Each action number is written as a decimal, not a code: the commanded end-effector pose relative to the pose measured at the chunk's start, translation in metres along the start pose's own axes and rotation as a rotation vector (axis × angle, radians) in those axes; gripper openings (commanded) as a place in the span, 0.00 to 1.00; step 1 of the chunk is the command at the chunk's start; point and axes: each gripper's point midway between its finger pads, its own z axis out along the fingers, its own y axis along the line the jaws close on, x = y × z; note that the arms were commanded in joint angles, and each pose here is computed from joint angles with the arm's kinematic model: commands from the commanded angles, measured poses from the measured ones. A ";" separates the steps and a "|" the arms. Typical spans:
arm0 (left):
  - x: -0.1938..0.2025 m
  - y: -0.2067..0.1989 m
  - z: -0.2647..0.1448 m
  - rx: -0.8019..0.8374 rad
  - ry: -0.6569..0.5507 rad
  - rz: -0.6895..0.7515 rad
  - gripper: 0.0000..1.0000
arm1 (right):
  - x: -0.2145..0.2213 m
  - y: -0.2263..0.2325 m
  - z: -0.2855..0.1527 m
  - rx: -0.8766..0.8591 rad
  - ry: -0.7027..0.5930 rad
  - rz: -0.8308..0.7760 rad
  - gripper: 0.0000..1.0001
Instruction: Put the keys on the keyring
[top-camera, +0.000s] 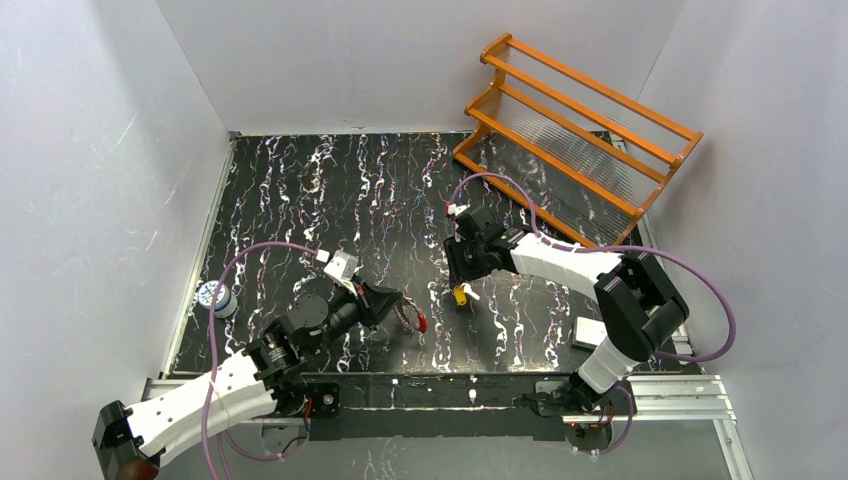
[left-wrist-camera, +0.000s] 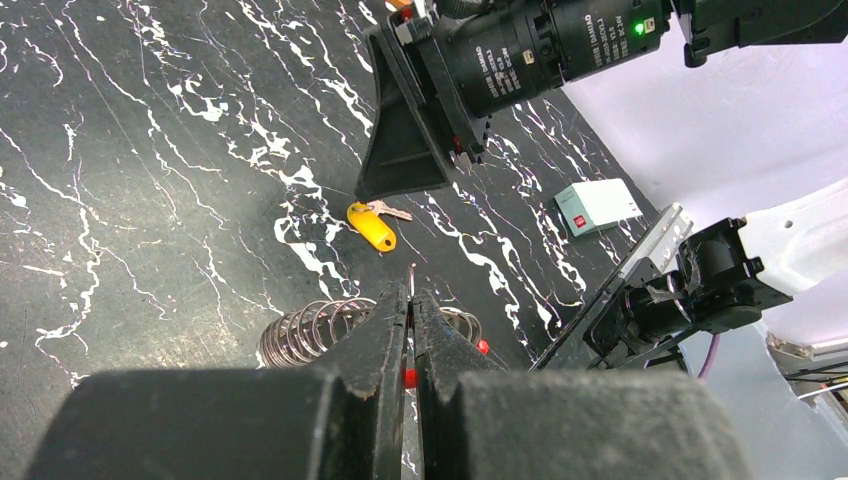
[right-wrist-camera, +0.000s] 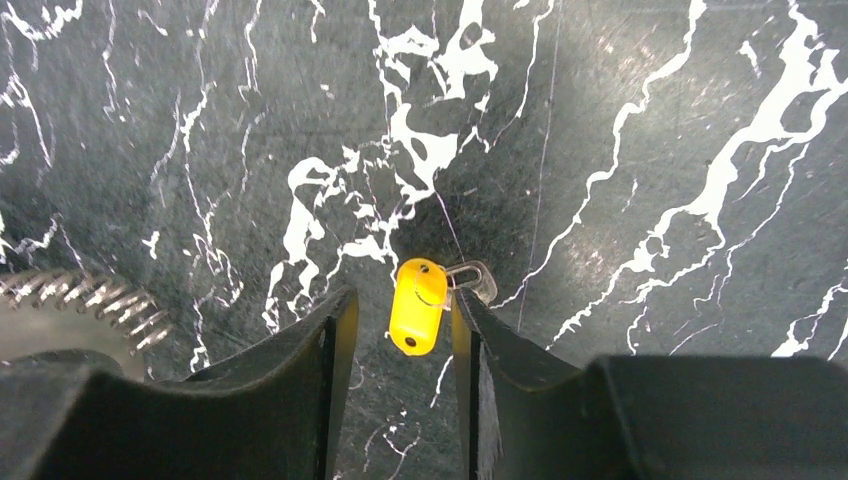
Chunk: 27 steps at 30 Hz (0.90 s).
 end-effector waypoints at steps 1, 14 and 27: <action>-0.011 -0.008 0.001 0.028 -0.038 -0.011 0.00 | 0.010 0.003 0.001 -0.053 0.027 -0.111 0.48; -0.008 -0.008 0.001 0.032 -0.035 -0.015 0.00 | 0.013 -0.001 0.017 0.059 0.054 -0.243 0.47; -0.008 -0.009 0.001 0.037 -0.036 -0.020 0.00 | 0.006 -0.008 0.023 0.184 0.029 -0.264 0.36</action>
